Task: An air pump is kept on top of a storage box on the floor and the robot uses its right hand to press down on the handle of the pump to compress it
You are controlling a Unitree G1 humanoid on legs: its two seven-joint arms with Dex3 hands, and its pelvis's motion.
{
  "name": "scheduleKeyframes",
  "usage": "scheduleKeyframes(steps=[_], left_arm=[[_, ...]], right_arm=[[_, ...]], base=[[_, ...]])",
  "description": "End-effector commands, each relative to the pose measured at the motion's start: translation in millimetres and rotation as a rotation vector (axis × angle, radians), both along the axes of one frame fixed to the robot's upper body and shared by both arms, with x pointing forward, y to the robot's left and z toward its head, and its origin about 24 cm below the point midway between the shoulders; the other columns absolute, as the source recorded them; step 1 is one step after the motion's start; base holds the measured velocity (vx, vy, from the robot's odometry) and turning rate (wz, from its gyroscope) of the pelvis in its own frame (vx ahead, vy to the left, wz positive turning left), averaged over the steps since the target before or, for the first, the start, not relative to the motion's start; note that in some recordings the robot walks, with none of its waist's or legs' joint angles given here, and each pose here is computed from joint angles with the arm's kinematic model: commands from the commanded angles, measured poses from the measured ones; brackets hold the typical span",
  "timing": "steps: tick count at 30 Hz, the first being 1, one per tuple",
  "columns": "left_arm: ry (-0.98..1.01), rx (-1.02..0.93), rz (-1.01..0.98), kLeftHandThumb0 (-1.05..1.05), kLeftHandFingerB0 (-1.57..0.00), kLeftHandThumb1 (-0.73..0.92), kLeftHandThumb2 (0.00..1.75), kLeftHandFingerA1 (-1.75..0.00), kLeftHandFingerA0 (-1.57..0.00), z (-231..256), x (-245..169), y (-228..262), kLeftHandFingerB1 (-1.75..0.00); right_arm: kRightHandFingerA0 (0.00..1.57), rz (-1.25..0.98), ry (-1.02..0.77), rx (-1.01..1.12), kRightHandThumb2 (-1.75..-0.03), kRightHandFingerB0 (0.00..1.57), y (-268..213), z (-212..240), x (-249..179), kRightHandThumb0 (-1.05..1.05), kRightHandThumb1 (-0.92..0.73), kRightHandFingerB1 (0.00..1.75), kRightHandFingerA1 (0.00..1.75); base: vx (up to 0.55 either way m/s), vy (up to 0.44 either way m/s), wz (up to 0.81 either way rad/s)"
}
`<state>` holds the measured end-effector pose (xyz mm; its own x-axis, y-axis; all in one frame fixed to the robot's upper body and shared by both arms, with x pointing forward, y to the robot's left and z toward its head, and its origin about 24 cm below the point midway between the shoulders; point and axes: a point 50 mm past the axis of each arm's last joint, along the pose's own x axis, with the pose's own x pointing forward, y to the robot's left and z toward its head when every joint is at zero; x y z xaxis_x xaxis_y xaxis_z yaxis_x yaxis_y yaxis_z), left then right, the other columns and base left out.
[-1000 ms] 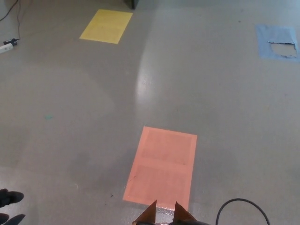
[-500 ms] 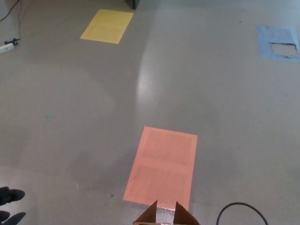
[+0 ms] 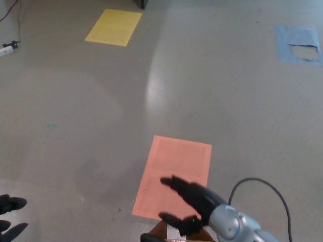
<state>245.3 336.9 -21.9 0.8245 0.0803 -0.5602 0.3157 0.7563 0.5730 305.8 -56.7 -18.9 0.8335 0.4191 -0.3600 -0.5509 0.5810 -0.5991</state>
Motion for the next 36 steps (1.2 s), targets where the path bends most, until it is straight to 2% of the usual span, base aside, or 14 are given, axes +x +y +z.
scheduleKeyframes(steps=[1, 9, 13, 16, 17, 18, 20, 22, 25, 27, 30, 33, 34, 36], left_arm=[[0.002, 0.056, -0.012, -0.43, -0.25, 0.74, 0.63, -0.36, -0.30, 7.3, 2.2, 8.2, -0.32], [-0.020, 0.055, 0.012, -0.40, -0.26, 0.72, 0.61, -0.36, -0.30, 12.0, 6.4, 10.3, -0.32], [-0.009, 0.065, 0.003, -0.42, -0.26, 0.73, 0.62, -0.36, -0.30, 9.2, 3.7, 10.0, -0.32], [0.009, 0.068, -0.004, -0.42, -0.26, 0.73, 0.62, -0.36, -0.30, 3.8, -2.2, 9.4, -0.32], [0.011, 0.067, -0.006, -0.41, -0.26, 0.73, 0.62, -0.37, -0.30, 2.3, -4.1, 9.2, -0.32], [0.013, 0.065, -0.008, -0.41, -0.26, 0.73, 0.62, -0.36, -0.30, 1.0, -5.3, 8.6, -0.32], [0.016, 0.061, -0.003, -0.41, -0.27, 0.73, 0.62, -0.36, -0.31, -0.6, -6.2, 7.9, -0.32], [0.018, 0.057, 0.010, -0.41, -0.28, 0.73, 0.62, -0.36, -0.32, -2.6, -7.5, 7.6, -0.32], [0.005, 0.050, 0.028, -0.41, -0.28, 0.73, 0.62, -0.36, -0.32, -3.1, -6.5, 6.6, -0.32], [-0.010, 0.042, 0.046, -0.41, -0.28, 0.73, 0.62, -0.36, -0.31, 0.2, -3.7, 8.2, -0.32], [-0.036, 0.028, 0.054, -0.42, -0.27, 0.72, 0.62, -0.36, -0.29, 2.6, 0.4, 6.3, -0.32], [-0.050, 0.023, 0.055, -0.41, -0.27, 0.72, 0.61, -0.36, -0.30, 2.8, 1.3, 4.9, -0.32], [-0.048, 0.027, 0.052, -0.42, -0.26, 0.72, 0.62, -0.36, -0.29, 2.5, 0.9, 4.7, -0.32], [-0.043, 0.036, 0.042, -0.42, -0.26, 0.72, 0.62, -0.35, -0.29, 2.5, 0.3, 4.7, -0.32]], right_arm=[[0.06, -0.012, -0.351, 0.494, -0.92, 0.05, -55.8, 131.3, 2.6, -0.79, -0.61, 0.19, 0.28], [0.07, -0.081, -0.661, 0.635, -1.00, 0.07, -111.5, 194.6, -20.8, -0.86, -0.69, 0.16, 0.24], [0.00, -0.369, -0.729, 0.605, -1.10, 0.00, -147.7, 169.9, -9.2, -0.34, -0.56, 0.47, 0.48], [0.00, -0.514, -0.672, 0.573, -1.10, 0.00, -164.2, 137.3, -2.8, -0.34, -0.57, 0.47, 0.48], [0.17, -0.584, -0.592, 0.505, -0.66, 0.19, -173.5, 112.3, 1.9, -0.60, -0.84, 0.30, 0.33], [0.01, -0.635, -0.521, 0.470, -1.10, 0.00, -180.3, 93.0, 2.8, -0.34, -0.59, 0.45, 0.48], [0.20, -0.690, -0.439, 0.394, -0.66, 0.18, -188.0, 68.4, 0.6, -0.60, -0.83, 0.29, 0.33], [0.07, -0.738, -0.364, 0.242, -1.08, 0.07, -197.3, 41.0, -5.9, -0.31, -0.55, 0.48, 0.49], [0.08, -0.780, -0.287, 0.156, -1.08, 0.07, -205.2, 23.5, -7.6, -0.31, -0.55, 0.48, 0.49], [0.24, -0.782, -0.220, 0.080, -0.66, 0.21, -209.8, 15.0, -5.9, -0.59, -0.86, 0.30, 0.32], [0.01, -0.826, -0.115, 0.042, -1.11, 0.00, -216.2, 5.9, -5.0, -0.31, -0.62, 0.44, 0.47], [0.01, -0.843, -0.056, 0.011, -1.11, 0.00, -220.0, -1.9, -8.6, -0.31, -0.62, 0.44, 0.47], [0.21, -0.856, -0.018, 0.002, -0.65, 0.22, -221.5, -7.8, -12.7, -0.57, -0.84, 0.29, 0.30], [0.00, -0.884, 0.077, -0.017, -1.09, 0.00, -224.5, -20.0, -21.9, -0.32, -0.58, 0.45, 0.46]], base=[[0.00, 0.000, 0.00], [0.00, 0.000, 0.00], [0.00, 0.000, 0.00], [0.00, 0.000, 0.00], [0.00, 0.000, 0.00], [0.00, 0.000, 0.00], [0.00, 0.000, 0.00], [0.00, 0.000, 0.00], [0.00, 0.000, 0.00], [0.00, 0.000, 0.00], [0.00, 0.000, 0.00], [0.00, 0.000, 0.00], [0.00, 0.000, 0.00], [0.00, 0.000, 0.00]])
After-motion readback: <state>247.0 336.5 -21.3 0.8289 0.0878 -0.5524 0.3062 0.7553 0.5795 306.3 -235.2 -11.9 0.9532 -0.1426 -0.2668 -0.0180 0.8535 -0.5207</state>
